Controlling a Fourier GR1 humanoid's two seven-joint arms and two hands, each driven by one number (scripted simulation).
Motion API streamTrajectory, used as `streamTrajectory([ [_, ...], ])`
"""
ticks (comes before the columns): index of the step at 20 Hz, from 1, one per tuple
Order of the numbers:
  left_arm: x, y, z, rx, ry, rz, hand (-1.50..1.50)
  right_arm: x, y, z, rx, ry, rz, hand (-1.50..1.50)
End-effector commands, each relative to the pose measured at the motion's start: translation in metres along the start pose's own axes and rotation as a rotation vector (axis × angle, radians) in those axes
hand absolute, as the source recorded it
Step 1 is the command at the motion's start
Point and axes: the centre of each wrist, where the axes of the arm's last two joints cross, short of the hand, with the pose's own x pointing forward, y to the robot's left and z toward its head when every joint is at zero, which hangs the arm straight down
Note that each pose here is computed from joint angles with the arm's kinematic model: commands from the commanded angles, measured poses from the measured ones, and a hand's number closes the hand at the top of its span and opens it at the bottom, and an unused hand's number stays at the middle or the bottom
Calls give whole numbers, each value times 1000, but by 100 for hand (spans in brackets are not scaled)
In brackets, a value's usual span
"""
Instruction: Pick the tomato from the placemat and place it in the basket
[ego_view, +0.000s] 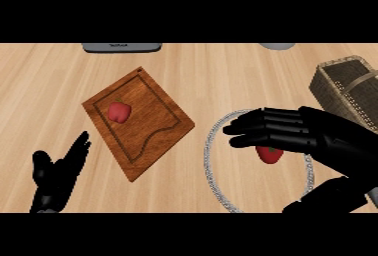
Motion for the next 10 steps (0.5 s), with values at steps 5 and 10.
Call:
streamTrajectory([
  [5,-37,5,8,18,146,-8,0,51,-101,21,105,132,345,-150],
  [10,-26,-6,-3,-15,125,5,0,64,-141,29,353,277,394,-150],
])
